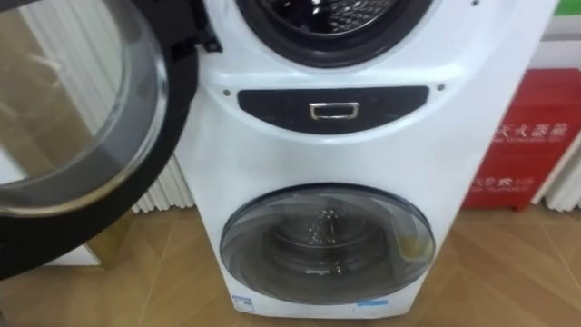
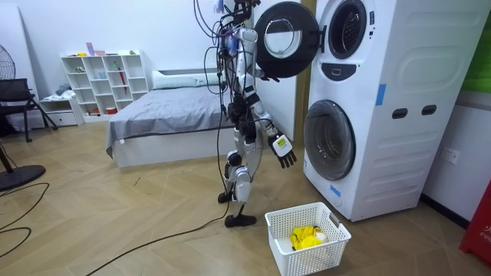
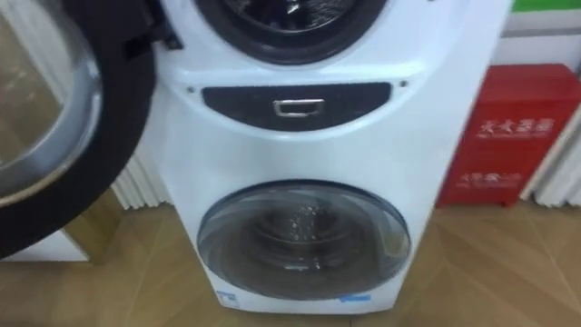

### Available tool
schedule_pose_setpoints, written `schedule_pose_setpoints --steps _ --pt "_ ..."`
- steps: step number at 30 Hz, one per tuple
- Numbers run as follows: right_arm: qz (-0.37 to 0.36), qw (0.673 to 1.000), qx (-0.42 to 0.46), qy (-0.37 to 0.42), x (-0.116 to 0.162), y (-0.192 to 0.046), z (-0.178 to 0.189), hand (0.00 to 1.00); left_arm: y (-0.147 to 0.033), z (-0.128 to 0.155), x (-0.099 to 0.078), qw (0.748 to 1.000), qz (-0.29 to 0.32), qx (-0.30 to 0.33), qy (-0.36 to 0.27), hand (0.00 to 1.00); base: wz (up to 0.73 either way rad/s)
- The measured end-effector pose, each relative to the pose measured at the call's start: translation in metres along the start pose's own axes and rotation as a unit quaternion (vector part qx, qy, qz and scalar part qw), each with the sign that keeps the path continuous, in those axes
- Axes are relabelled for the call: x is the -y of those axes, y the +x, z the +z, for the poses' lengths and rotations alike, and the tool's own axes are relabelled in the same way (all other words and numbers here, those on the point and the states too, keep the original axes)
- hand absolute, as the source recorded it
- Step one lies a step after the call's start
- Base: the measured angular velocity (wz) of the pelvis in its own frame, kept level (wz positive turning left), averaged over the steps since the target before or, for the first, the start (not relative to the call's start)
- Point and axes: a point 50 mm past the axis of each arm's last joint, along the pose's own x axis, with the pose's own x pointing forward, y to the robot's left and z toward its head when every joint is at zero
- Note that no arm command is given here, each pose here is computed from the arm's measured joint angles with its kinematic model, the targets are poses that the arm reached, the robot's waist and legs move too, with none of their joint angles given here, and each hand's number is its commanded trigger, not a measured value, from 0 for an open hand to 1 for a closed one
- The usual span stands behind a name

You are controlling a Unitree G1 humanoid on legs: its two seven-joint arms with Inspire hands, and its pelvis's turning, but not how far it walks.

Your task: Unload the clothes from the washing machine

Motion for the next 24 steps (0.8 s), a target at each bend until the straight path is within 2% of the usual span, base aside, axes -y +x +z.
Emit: schedule_pose_setpoints --steps 3,9,14,17,20,24 --pt "0.013 1.000 0.005 0.004 -0.005 0.002 0.003 0.00 -0.001 0.011 0.004 1.000 -0.008 0.019 -0.005 0.00 0.24" --pt "0.030 0.999 -0.009 0.004 -0.010 0.000 -0.004 0.00 -0.006 0.031 0.008 0.997 0.005 0.074 0.034 0.00 0.19" --pt "0.047 0.999 -0.009 -0.002 -0.015 0.001 -0.003 0.00 -0.018 0.037 0.027 0.990 -0.039 0.108 0.084 0.00 0.22" --pt "0.062 0.998 0.000 -0.012 -0.019 0.004 0.004 0.00 -0.035 0.042 0.039 0.986 -0.079 0.128 0.073 0.00 0.19" --pt "0.070 0.997 -0.001 -0.018 -0.020 0.004 0.005 0.00 -0.059 0.043 0.053 0.974 -0.130 0.162 0.094 0.00 0.25" --pt "0.083 0.996 0.009 -0.020 -0.026 0.006 0.011 0.00 -0.096 0.045 0.077 0.944 -0.222 0.211 0.125 0.00 -0.02"
